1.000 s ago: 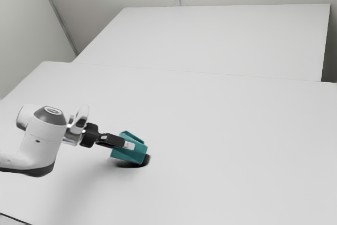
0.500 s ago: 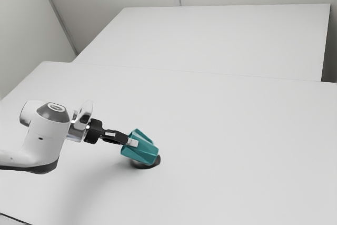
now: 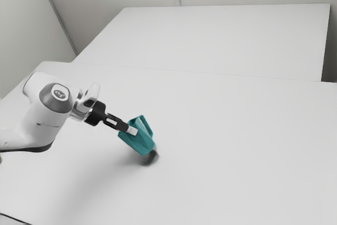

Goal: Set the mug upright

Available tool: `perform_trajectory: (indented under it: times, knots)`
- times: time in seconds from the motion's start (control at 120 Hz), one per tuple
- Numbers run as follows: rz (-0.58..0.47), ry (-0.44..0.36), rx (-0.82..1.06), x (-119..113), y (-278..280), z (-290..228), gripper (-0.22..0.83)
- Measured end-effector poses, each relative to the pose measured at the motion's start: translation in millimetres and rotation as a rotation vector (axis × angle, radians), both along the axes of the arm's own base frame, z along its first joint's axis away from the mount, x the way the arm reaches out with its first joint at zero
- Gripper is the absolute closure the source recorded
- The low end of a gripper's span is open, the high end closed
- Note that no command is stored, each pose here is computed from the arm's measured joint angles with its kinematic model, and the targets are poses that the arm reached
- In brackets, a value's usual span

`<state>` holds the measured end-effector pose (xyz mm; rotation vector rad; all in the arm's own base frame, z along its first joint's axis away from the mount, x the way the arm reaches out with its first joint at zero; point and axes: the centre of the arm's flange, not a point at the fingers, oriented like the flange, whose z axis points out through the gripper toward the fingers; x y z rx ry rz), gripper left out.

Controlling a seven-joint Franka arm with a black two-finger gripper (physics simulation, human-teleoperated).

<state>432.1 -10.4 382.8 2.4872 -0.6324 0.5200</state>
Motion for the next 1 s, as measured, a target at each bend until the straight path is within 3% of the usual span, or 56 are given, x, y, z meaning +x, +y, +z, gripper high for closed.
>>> perform_trajectory:
  times: [0.183,0.325,0.542,0.633,0.825,1.0]
  knots:
    - [-0.192,-0.011,0.35,18,-26,15,0.79]
    - [-0.244,-0.028,0.551,32,-36,15,0.79]
    - [-0.166,-0.049,0.633,50,-44,12,0.79]
    - [-0.135,-0.051,0.632,36,-56,23,0.79]
    - [-0.031,0.039,0.614,-3,-55,12,0.79]
    - [0.065,0.094,0.594,-13,-53,3,0.79]
